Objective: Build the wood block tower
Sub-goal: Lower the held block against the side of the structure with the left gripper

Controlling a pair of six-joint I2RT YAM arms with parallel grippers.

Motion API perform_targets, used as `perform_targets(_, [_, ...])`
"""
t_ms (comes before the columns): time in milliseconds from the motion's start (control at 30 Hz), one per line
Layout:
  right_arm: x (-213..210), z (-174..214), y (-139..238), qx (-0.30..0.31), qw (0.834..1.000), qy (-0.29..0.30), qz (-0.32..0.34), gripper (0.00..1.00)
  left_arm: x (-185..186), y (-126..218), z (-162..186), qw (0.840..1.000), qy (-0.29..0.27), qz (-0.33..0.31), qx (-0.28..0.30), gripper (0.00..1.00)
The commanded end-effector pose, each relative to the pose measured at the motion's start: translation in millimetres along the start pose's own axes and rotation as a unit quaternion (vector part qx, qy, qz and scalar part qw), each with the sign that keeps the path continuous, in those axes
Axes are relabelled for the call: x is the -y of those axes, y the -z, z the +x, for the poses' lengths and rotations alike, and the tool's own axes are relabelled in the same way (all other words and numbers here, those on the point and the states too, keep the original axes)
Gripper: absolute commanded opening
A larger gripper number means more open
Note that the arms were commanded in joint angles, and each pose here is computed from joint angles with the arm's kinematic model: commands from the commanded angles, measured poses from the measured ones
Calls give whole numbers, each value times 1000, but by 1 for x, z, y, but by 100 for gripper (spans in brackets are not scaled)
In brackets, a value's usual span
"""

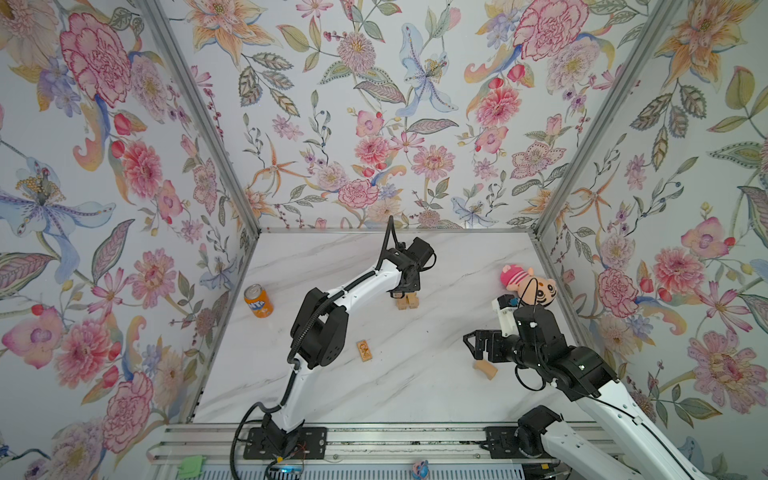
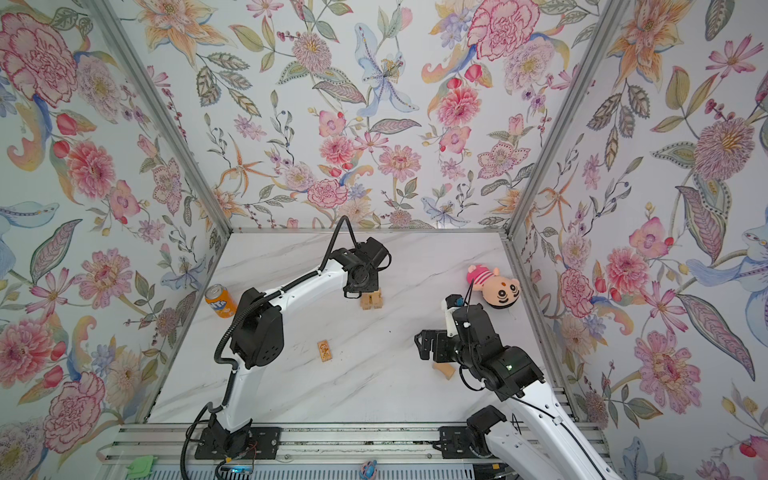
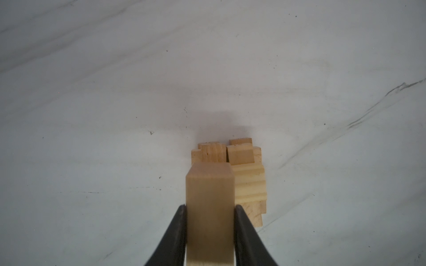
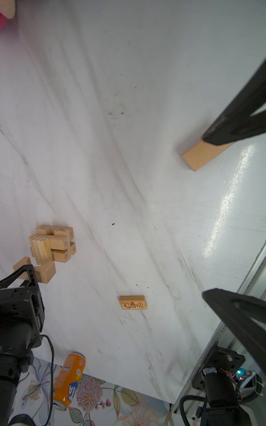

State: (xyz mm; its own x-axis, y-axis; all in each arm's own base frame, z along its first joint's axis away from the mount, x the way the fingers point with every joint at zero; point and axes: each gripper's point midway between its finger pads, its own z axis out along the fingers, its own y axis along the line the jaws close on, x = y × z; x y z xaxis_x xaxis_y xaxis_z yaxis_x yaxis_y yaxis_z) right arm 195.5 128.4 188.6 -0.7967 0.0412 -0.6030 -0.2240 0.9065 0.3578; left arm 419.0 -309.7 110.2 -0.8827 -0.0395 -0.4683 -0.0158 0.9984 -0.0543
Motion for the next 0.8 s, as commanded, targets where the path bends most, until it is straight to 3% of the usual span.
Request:
perform_targets(0, [4,-1,-1,10,1000,0,6,99,0,-2,-10,1000,18,4,4,24])
perform_targets(767, [4,-1,0,12,1000,1,3,99,-1,-12,-3,1000,23,-3,-7,24])
